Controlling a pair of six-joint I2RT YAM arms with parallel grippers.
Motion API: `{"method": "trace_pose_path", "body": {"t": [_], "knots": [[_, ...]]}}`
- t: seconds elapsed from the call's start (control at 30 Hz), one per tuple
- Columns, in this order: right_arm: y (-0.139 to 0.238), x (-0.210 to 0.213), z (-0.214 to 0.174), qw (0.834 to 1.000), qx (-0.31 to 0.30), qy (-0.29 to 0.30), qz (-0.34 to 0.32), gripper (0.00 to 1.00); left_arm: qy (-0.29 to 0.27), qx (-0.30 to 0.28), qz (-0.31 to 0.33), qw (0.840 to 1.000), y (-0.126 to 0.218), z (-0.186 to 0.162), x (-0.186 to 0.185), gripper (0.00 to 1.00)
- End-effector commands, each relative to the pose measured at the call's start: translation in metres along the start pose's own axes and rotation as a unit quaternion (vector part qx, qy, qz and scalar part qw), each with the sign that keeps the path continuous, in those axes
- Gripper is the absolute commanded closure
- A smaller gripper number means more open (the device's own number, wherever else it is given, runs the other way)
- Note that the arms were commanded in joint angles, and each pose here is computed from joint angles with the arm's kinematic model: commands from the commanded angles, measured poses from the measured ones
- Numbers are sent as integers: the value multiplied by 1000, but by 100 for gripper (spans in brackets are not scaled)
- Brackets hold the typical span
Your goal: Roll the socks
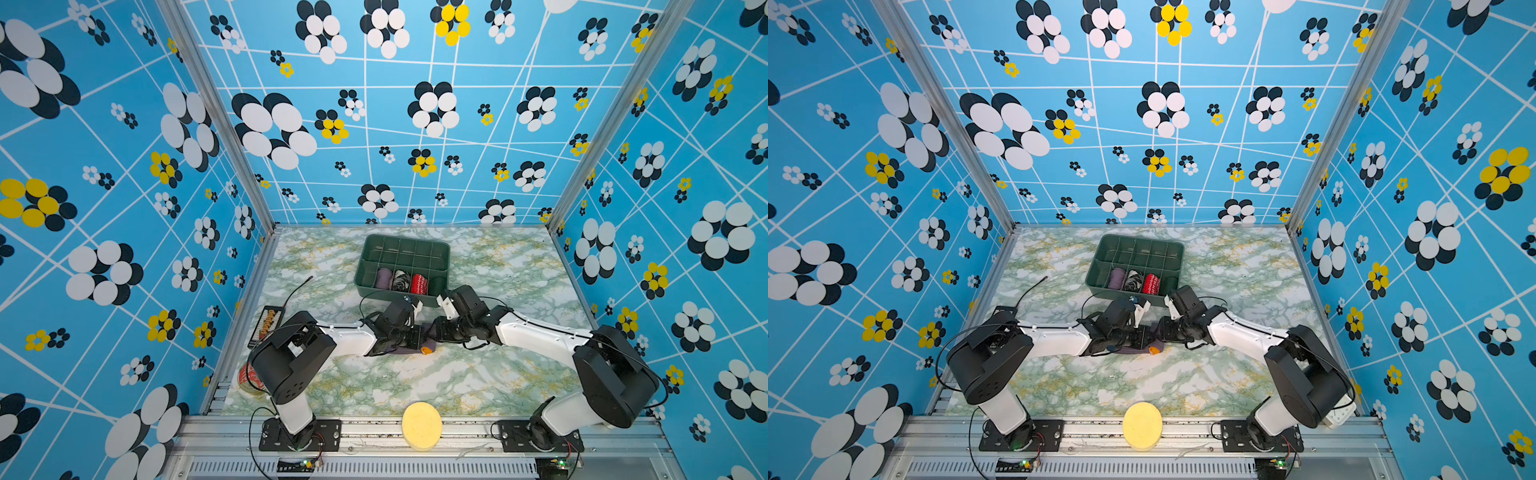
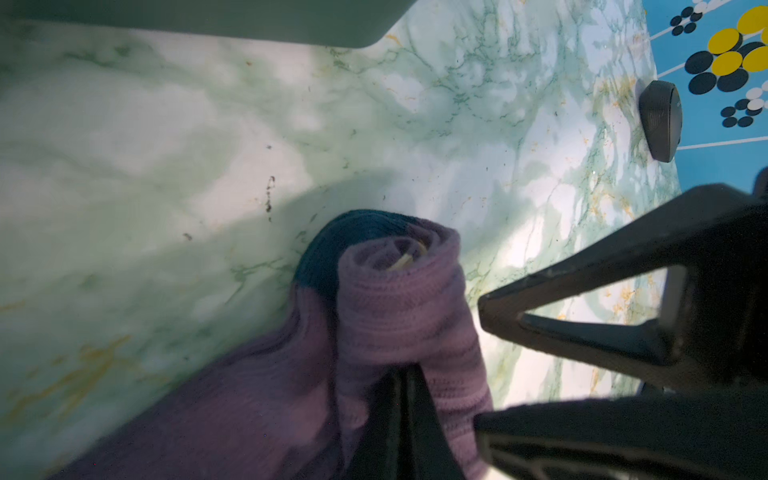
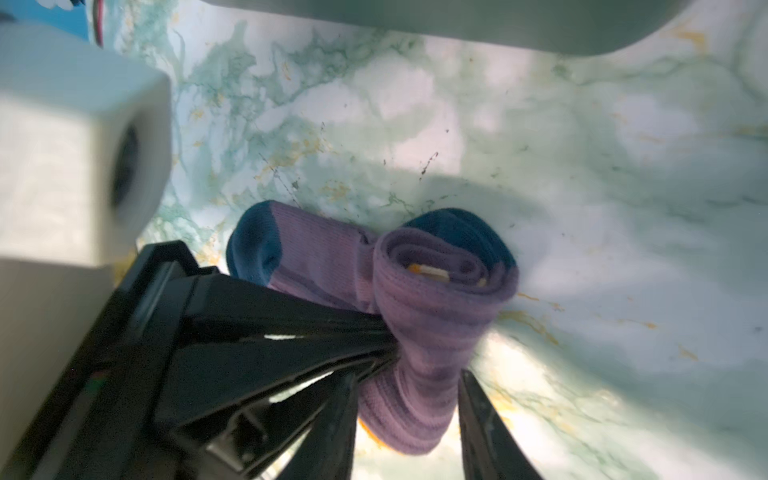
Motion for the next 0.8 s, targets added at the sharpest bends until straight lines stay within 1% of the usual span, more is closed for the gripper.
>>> {"method": "trace_pose_path", "body": {"t": [0.0, 0.17, 0.33, 0.43, 0.77], "knots": [[9, 3, 5, 998, -26, -40, 48, 57, 27, 72, 55, 996, -7, -46, 36, 90], [12, -3, -1, 995, -37, -67, 71, 54, 31, 73, 56, 995, -6, -48, 40, 90], [4, -8, -6, 989, -40, -96, 104, 54, 34, 73, 57, 995, -5, -49, 42, 90], [-2, -10, -10, 986, -32, -111, 119, 54, 36, 73, 58, 995, -5, -50, 43, 90], [-14, -11, -13, 979, -31, -132, 151, 56, 54, 71, 50, 995, -5, -54, 51, 90]]}}
Point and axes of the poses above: each gripper's point midway between its finger pads, its own y axis back along the fingers, its own x axis along the line the jaws close on, z = x × y, the point moved 2 cm from there along y, back along the fingers, and after that the axes turned 3 degrees about -y, right-handed, at the moved point
